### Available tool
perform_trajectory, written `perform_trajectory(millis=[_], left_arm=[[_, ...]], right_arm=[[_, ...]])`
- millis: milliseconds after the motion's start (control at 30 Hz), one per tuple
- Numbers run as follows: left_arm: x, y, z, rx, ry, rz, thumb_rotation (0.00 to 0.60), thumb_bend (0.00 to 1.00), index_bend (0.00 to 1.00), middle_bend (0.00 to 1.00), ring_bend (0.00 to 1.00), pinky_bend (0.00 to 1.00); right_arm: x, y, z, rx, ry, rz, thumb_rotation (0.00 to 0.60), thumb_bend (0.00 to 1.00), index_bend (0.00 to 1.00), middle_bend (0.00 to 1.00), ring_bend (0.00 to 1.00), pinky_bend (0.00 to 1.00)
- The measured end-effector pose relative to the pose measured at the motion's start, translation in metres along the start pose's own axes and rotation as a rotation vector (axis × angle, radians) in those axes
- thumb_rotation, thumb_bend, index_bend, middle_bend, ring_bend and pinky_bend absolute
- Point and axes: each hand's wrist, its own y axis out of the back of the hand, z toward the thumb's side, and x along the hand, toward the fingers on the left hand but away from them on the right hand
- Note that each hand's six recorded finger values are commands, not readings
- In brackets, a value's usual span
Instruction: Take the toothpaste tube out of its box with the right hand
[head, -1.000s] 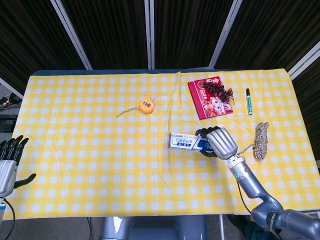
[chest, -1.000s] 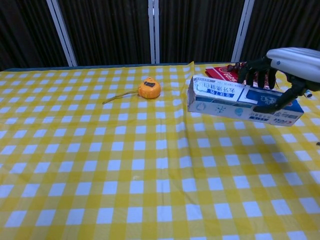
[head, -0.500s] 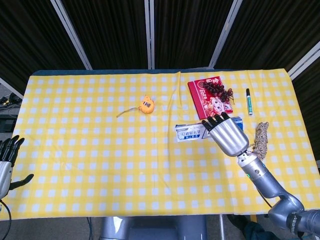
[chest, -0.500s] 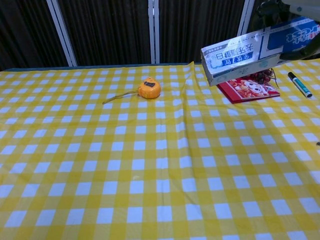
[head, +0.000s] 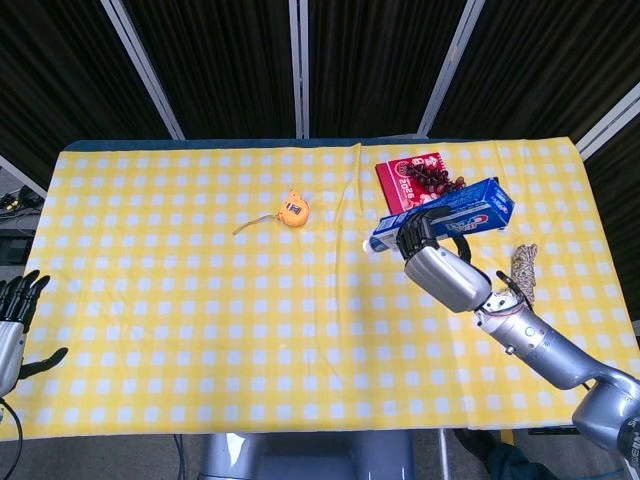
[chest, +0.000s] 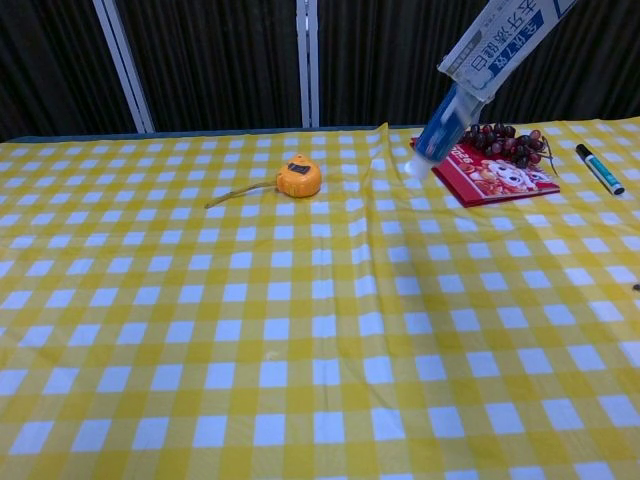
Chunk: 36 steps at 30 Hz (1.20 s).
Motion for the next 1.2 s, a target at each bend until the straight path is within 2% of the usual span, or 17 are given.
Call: perform_trajectory(millis=[100,267,400,467,600,667,833,1000,1100,1167,1200], left_arm=[[0.000,0.000,0.000,0.001,-0.001,0.000,0.600,0.00,0.00,0.00,0.00,0.00],[-0.001,0.001,0.000,-0.001,0.001,0.004,0.600,0.00,0.00,0.00,0.00,0.00],[-0.001,0.000,0.001,0.000,-0.001,0.002,0.600,0.00,0.00,0.00,0.00,0.00],[-0.001,0.000,0.001,0.003,-0.002,0.001,0.600,0.00,0.00,0.00,0.00,0.00],[-0.001,-0.001,0.003,0.005,-0.004,-0.002,0.600,0.00,0.00,0.00,0.00,0.00],[-0.001,-0.002,0.003,0.008,-0.005,-0.004,0.600,0.00,0.00,0.00,0.00,0.00],[0.000,-0.005,0.003,0.014,-0.001,-0.011,0.600,0.00,0.00,0.00,0.00,0.00],[0.001,-0.006,0.002,0.017,0.003,-0.016,0.600,0.00,0.00,0.00,0.00,0.00],[0.002,-0.007,0.002,0.018,0.003,-0.018,0.600,0.00,0.00,0.00,0.00,0.00],[0.002,-0.007,0.001,0.018,0.003,-0.019,0.600,0.00,0.00,0.00,0.00,0.00],[0.002,-0.007,0.001,0.017,0.003,-0.019,0.600,0.00,0.00,0.00,0.00,0.00]], right_arm=[[-0.003,0.005,-0.005,0.052,0.023,-0.020,0.600,0.34,0.45,0.47,0.48,0.50],[0.000,0.005,-0.008,0.048,0.015,-0.014,0.600,0.33,0.45,0.47,0.47,0.50],[0.005,0.002,-0.008,0.005,-0.006,-0.002,0.600,0.33,0.45,0.46,0.47,0.50],[0.007,0.001,-0.005,-0.052,-0.019,0.010,0.600,0.33,0.45,0.46,0.47,0.50],[0.008,-0.003,0.008,-0.250,-0.047,0.051,0.600,0.33,0.44,0.46,0.46,0.46],[0.008,-0.004,0.022,-0.387,-0.055,0.082,0.600,0.33,0.44,0.46,0.45,0.45],[0.002,0.003,0.070,-0.711,-0.038,0.134,0.600,0.33,0.43,0.46,0.45,0.45],[-0.007,0.013,0.112,-0.924,-0.017,0.161,0.600,0.33,0.42,0.46,0.45,0.45],[-0.010,0.018,0.130,-1.011,-0.006,0.170,0.600,0.22,0.30,0.37,0.37,0.39],[-0.012,0.021,0.143,-1.058,0.007,0.178,0.600,0.09,0.16,0.23,0.26,0.32],[-0.011,0.021,0.149,-1.075,0.016,0.186,0.600,0.06,0.12,0.19,0.23,0.31]])
